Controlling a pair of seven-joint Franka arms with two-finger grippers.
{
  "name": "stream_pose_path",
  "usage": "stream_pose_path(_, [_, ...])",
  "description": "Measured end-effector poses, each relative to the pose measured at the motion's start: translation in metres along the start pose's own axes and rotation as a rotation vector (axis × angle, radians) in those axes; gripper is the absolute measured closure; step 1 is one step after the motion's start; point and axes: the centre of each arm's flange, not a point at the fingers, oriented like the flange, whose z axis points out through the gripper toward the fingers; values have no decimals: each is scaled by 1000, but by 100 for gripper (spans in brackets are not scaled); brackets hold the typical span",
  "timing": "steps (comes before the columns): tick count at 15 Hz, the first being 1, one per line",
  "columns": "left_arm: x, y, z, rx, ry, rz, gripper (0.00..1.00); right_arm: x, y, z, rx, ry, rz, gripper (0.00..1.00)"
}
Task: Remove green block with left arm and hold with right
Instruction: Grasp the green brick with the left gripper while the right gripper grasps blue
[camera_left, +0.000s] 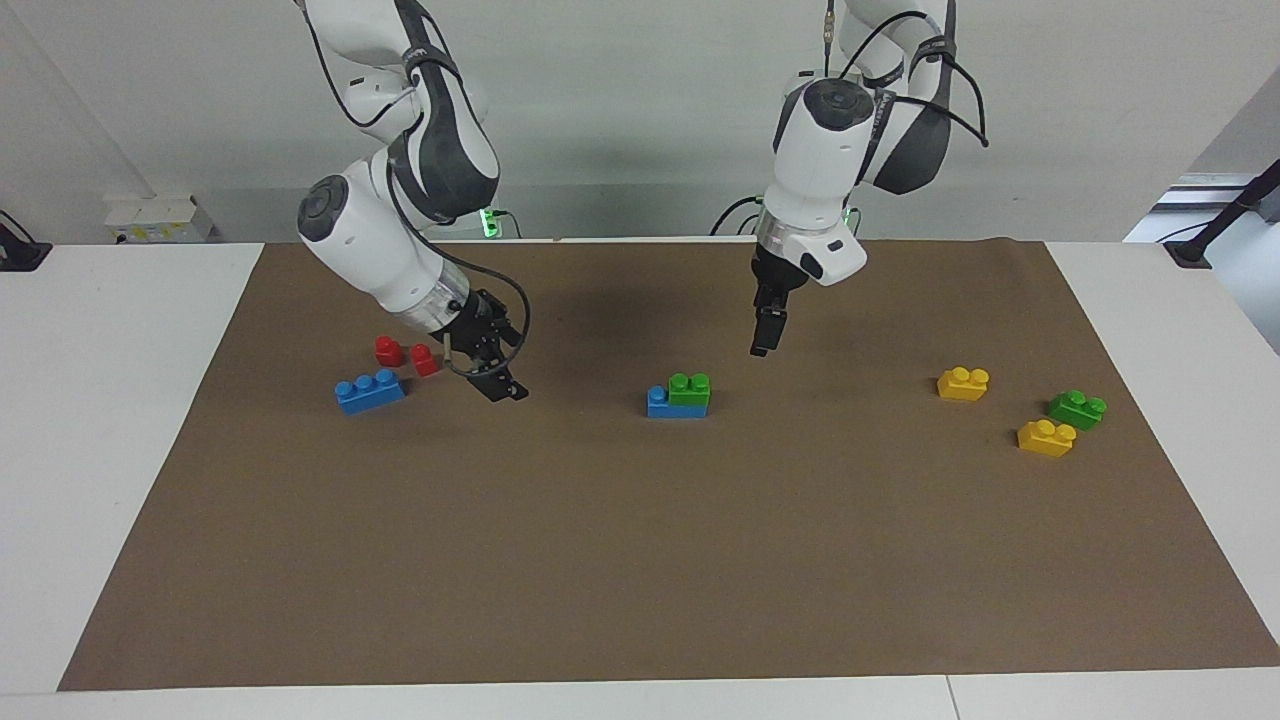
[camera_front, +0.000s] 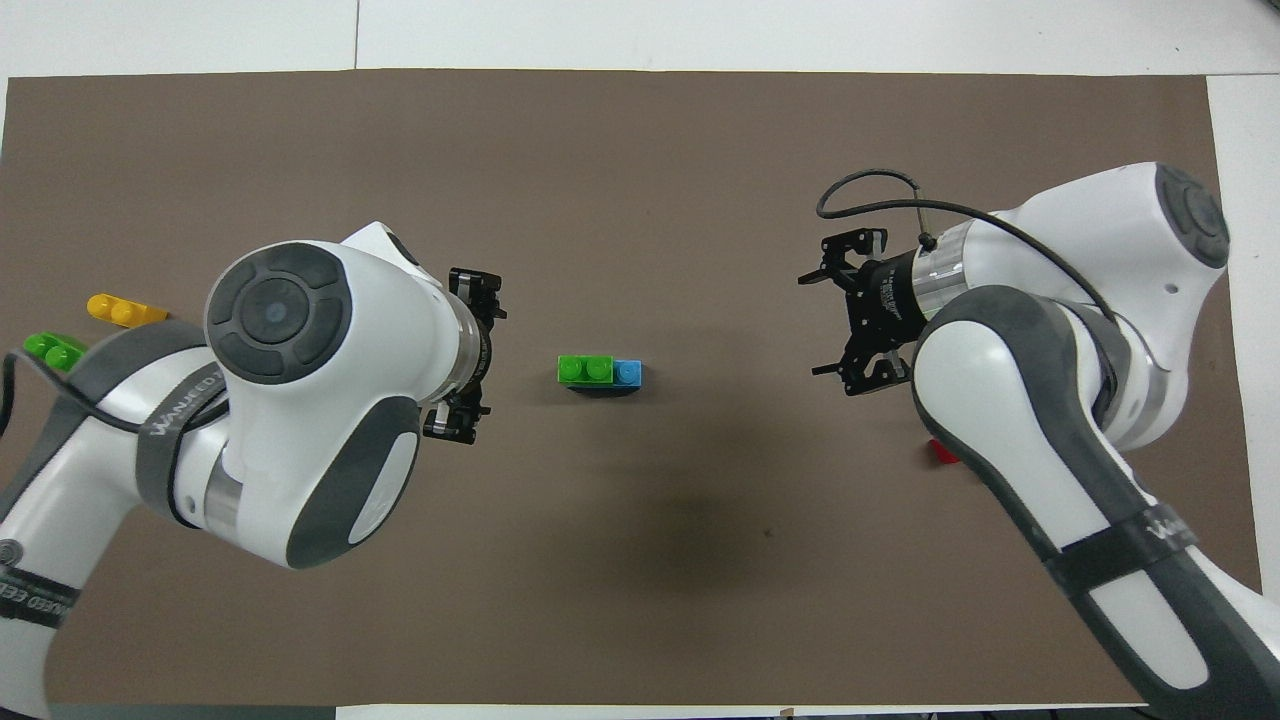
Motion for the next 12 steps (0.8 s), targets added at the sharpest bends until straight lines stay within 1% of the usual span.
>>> stream_pose_path(2, [-13,2,23,0,-6,-76,0,-7,3,18,-3,-4,20,0])
stream_pose_path(4, [-16,5,38,1,-4,-129,0,-12,5,38,-7,-21,33,0])
stream_pose_path(5, [-16,6,43,6,-1,-144,0,-14,6,50,-7,-22,37,3])
stream_pose_path(6, [-15,6,47,9,2,-156,0,-16,6,62,-9,-21,40,0])
stream_pose_path(9, [-17,9,60,0,23,-183,0,-22,8,94,-6,-30,54,0])
stream_pose_path(11, [-24,8,77,1,37,-185,0,-30,9,108,15,-41,65,0])
stream_pose_path(12, [-26,7,85,4,40,-185,0,-33,10,113,24,-44,69,2])
